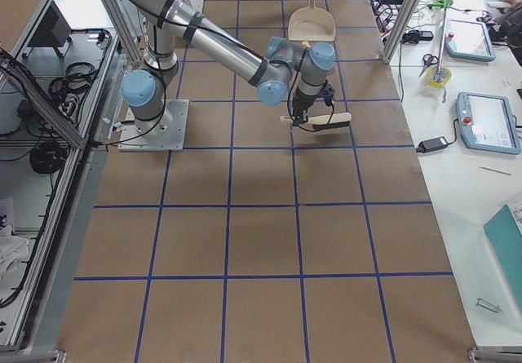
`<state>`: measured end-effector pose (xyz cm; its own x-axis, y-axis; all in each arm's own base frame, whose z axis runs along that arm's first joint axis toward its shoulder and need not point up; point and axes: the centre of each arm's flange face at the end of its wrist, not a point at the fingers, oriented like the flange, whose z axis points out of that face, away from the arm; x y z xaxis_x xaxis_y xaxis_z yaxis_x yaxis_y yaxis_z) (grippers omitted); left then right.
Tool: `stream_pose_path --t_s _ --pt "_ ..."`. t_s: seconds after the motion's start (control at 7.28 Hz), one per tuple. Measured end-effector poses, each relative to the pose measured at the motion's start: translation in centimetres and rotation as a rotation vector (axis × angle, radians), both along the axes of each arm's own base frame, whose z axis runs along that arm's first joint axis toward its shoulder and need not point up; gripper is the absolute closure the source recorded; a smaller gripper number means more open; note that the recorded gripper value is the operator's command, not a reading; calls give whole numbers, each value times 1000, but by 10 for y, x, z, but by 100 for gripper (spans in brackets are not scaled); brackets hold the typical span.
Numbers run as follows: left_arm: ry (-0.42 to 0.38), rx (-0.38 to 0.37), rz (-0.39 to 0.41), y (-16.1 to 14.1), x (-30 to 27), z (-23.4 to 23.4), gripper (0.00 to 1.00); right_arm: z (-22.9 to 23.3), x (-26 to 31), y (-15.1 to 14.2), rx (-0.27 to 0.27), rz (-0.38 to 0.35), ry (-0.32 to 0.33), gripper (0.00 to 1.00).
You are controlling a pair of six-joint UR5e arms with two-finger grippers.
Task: Sweep and dump trash into bin
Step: 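Carry the brush with the right gripper behind the croissant, sponge and potato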
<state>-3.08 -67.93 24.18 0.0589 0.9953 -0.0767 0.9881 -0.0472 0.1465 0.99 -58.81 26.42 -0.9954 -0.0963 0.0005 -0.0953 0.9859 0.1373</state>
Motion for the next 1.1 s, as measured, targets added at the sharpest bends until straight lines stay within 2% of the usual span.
stream_pose_path --t_s 0.55,1.1 --pt "-1 0 0 0 0 0 100 -7 120 9 1 -62 -40 100" --pt "-1 -1 0 0 0 0 100 -22 198 16 20 -41 -45 100"
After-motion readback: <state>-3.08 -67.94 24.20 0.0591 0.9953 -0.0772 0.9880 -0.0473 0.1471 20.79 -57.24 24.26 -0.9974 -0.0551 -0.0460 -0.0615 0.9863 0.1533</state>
